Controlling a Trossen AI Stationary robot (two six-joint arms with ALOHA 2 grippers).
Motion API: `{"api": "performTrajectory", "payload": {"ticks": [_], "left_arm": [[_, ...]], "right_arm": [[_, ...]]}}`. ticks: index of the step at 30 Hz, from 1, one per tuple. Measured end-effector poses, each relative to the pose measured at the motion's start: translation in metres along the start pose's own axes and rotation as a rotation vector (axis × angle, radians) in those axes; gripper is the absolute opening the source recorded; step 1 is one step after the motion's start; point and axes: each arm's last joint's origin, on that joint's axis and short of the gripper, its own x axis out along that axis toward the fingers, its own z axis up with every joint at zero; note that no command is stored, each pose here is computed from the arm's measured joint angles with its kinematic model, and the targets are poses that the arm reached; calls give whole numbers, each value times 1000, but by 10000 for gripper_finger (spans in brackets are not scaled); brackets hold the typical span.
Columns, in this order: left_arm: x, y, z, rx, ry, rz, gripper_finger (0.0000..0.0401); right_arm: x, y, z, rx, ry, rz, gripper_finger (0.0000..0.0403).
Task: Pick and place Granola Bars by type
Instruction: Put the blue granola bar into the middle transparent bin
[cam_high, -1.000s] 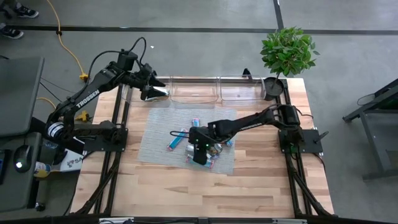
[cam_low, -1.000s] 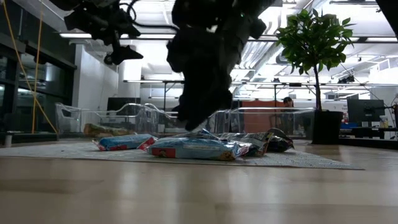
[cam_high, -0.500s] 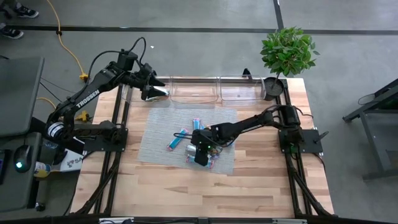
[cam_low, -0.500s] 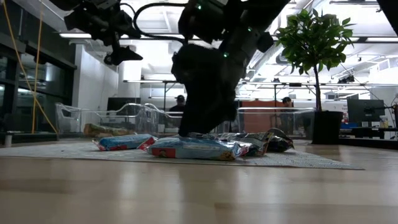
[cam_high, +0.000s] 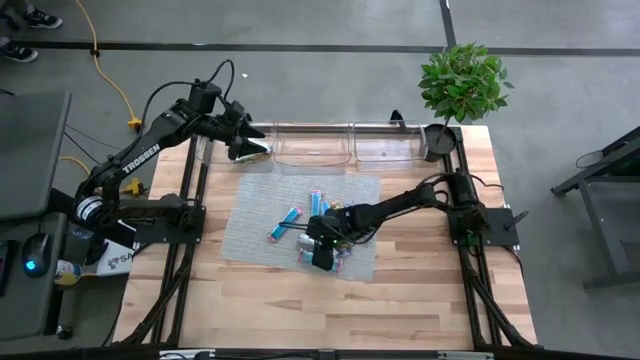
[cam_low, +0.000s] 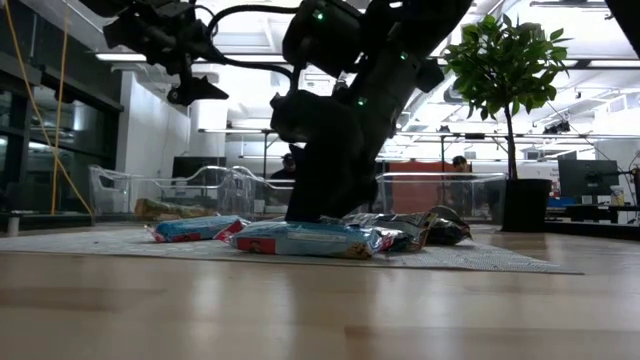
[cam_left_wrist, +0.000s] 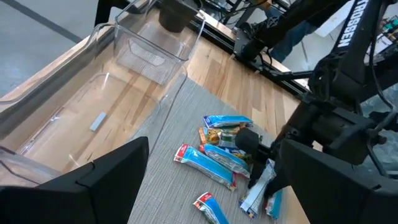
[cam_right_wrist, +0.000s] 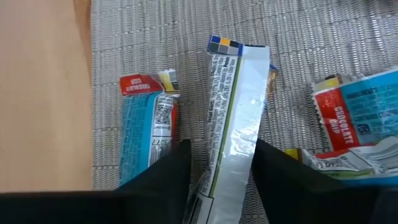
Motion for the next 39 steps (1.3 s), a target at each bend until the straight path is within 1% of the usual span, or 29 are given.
{"api": "performTrajectory", "payload": {"ticks": [3,8,12,16,21,23,26,29,32,35,37,39], "left_arm": [[0,0,0,-1,1,3,357],[0,0,0,-3,1,11,357],[0,0,0,-7,1,11,357],[0,0,0,-7,1,11,357],[0,0,0,-7,2,11,357],[0,0,0,-7,1,11,357],[0,0,0,-7,1,9,357],[0,0,0,-9,1,1,357],[0,0,0,-19,0,-2,357],[0,0,0,-22,0,-10,357],[0,0,0,-27,0,-13,357],[0,0,0,-28,0,-13,357]], "right_arm": [[0,0,0,-2,-12,-26,130],[0,0,0,11,-10,-24,85],[-5,1,3,13,-10,20,47],[-20,0,14,25,-20,147,21],[-50,-12,38,59,-93,315,16],[-66,-17,51,69,-150,406,21],[-92,-24,70,48,-251,578,27],[-114,-32,87,27,-365,703,27],[-132,-41,101,-13,-472,803,21],[-144,-49,109,-44,-560,854,16],[-149,-55,113,-50,-602,862,16],[-152,-63,116,-54,-640,845,18]]}}
